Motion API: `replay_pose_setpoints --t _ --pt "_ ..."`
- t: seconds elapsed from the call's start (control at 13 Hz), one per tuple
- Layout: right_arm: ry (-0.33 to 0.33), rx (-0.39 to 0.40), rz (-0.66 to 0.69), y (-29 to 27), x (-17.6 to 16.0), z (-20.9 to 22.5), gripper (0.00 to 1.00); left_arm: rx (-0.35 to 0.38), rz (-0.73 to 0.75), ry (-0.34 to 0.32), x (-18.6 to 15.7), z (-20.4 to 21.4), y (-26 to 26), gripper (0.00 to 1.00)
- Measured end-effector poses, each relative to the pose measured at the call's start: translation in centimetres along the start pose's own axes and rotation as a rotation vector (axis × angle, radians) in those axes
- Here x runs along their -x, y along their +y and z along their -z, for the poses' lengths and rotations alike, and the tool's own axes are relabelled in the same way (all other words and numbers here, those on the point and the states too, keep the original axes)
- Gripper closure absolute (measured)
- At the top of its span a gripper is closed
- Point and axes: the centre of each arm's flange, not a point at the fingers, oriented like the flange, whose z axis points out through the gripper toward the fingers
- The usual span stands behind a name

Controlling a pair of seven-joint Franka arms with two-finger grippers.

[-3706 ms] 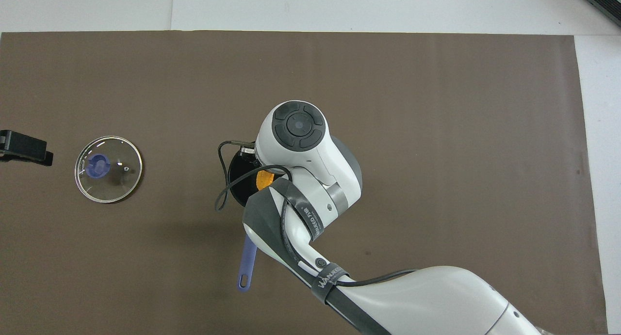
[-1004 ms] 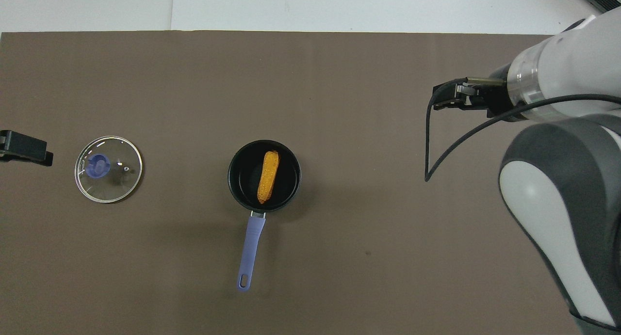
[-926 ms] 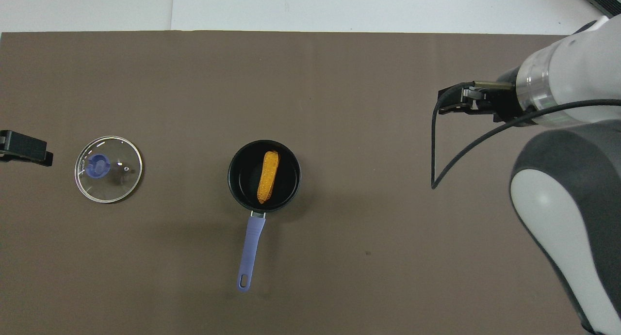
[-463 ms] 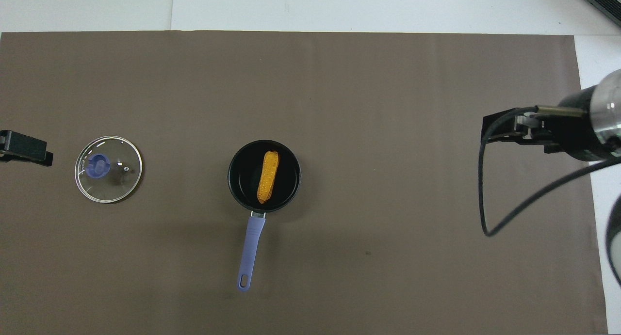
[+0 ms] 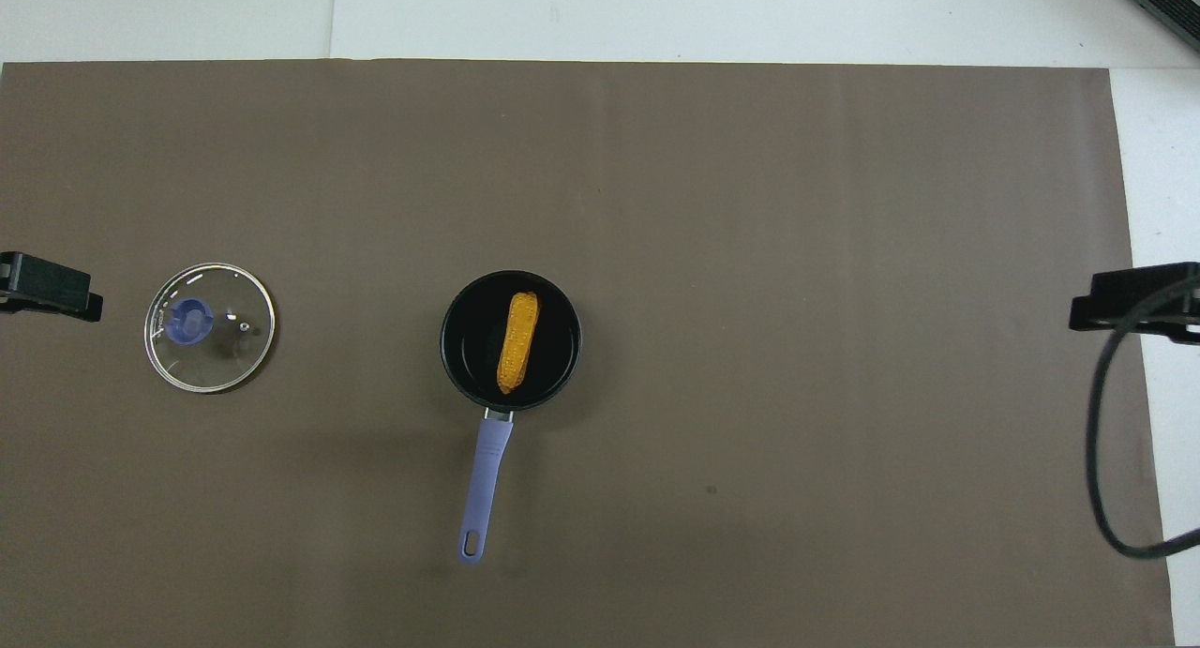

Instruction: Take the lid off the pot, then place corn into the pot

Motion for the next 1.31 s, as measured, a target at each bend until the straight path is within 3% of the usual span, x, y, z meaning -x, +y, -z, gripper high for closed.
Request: replay_pose_setpoints --t 0.54,1.31 --pt "-0.041 0.007 0.048 0.8 -1.9 -4.8 0.00 0.000 0.000 0.000 0.0 0.0 0.0 0.00" --pt "-0.048 0.008 0.040 1.2 -2.1 -5.3 0.00 0.000 0.000 0.000 0.0 0.0 0.0 0.00"
